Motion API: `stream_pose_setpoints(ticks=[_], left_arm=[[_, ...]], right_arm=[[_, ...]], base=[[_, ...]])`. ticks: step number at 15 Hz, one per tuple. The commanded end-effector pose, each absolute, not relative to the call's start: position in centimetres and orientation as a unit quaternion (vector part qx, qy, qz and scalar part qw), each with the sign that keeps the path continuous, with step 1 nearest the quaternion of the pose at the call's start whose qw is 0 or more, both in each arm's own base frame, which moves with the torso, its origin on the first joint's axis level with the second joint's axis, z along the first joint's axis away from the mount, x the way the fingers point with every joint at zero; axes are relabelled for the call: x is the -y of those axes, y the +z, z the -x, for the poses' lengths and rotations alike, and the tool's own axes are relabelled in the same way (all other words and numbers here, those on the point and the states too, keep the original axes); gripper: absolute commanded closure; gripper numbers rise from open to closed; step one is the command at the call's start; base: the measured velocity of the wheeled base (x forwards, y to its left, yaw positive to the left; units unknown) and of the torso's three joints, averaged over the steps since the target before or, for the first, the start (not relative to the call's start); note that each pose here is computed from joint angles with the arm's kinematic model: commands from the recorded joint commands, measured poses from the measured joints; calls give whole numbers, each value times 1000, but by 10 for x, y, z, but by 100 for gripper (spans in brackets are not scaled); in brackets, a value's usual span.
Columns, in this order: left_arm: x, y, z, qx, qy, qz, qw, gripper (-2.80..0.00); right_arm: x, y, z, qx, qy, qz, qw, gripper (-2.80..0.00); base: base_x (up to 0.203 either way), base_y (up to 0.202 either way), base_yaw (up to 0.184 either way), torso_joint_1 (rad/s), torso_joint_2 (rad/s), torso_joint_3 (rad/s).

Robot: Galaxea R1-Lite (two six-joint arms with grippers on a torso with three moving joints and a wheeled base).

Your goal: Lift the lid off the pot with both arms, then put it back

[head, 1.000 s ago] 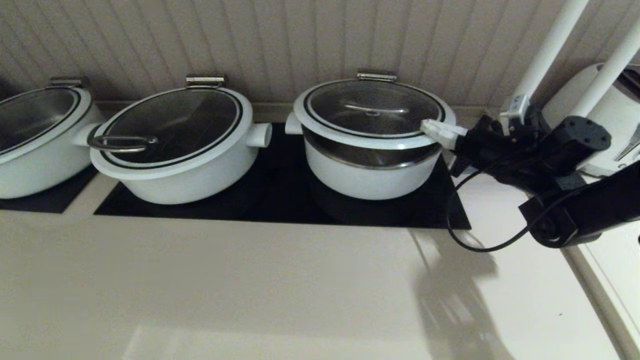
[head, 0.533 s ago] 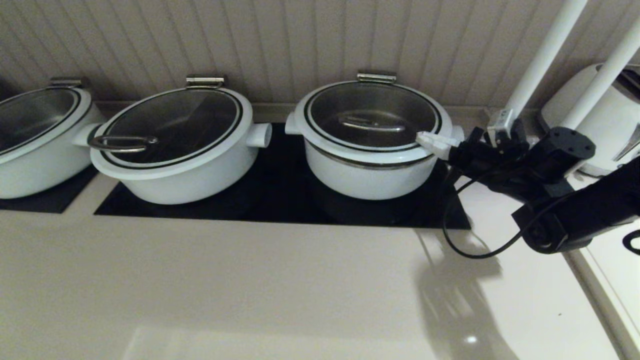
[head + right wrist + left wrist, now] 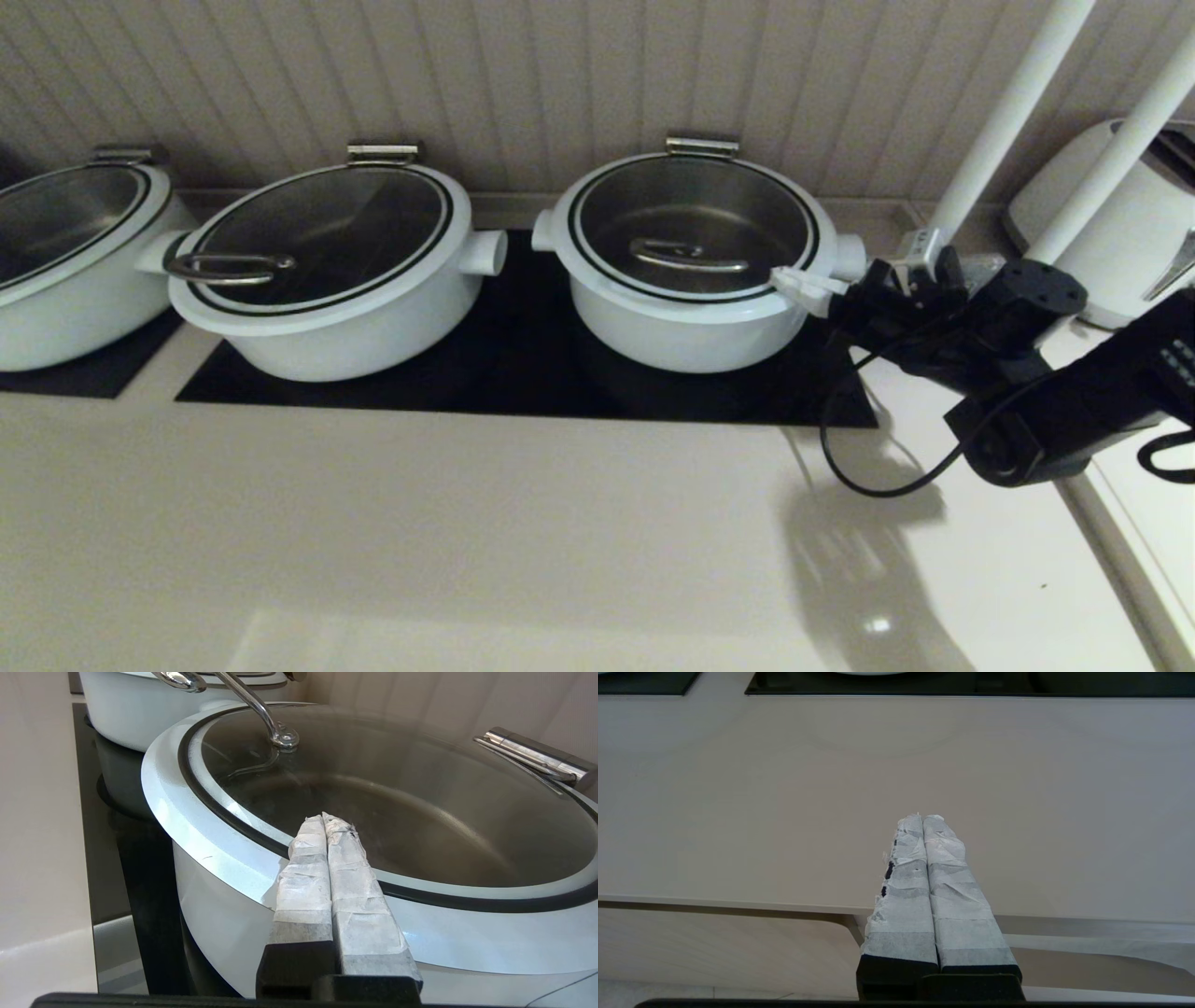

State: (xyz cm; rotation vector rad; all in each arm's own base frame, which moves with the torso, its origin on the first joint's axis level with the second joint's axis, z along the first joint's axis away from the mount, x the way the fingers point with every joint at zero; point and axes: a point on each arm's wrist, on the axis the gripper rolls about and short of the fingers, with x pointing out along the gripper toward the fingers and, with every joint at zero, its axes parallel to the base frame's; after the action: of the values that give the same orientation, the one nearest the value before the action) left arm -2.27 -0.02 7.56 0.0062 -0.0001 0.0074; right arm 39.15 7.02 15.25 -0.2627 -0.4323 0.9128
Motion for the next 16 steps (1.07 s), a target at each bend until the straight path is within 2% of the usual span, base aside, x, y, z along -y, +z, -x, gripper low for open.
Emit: stream_pose_setpoints(ticks=[1,8,16], left_arm=[[0,76,23,0,4,-3,1000,0],[0,76,23,0,4,-3,1000,0],[0,76,23,0,4,-3,1000,0]], right_arm=[[-70,150,-392,216,436,129,864,0],[-44,186,-362,236,406,141,871,0],[-29,258,-261,280,360,137,879,0]], base=[[0,0,0,0,0,0],[0,0,0,0,0,0],[0,0,0,0,0,0]])
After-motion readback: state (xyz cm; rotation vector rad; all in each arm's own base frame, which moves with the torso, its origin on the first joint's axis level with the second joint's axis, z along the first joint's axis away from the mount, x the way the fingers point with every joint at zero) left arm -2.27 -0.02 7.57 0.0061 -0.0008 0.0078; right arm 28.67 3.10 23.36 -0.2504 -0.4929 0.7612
